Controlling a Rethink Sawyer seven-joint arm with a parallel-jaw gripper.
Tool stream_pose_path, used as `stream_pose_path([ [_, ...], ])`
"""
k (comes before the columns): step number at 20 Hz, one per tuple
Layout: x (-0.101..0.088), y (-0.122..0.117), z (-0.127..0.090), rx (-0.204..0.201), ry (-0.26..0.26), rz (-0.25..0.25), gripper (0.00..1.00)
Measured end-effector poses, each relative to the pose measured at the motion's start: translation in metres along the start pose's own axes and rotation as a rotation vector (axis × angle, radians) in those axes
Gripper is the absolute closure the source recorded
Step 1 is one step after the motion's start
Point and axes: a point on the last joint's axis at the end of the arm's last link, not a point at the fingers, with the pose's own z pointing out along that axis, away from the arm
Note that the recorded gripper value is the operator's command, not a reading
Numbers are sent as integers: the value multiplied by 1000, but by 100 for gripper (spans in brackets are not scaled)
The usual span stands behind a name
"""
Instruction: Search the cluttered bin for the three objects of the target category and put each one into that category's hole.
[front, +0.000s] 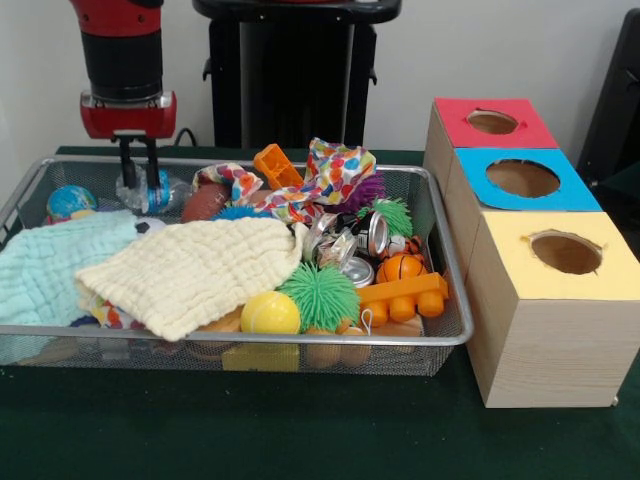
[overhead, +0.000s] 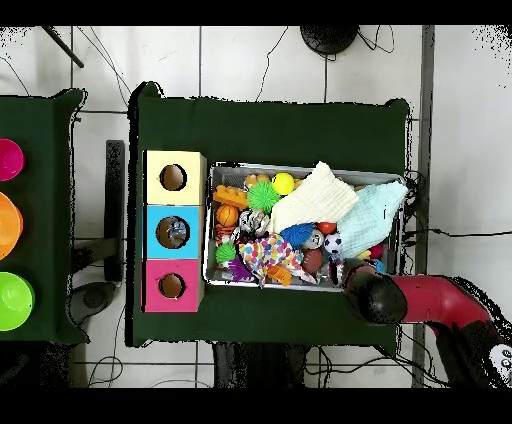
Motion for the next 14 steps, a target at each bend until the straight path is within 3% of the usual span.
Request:
stream_pose_path([
  [8, -35, 10, -60, 38, -12, 39, 100],
  [14, -52, 18, -88, 53, -22, 58, 100],
])
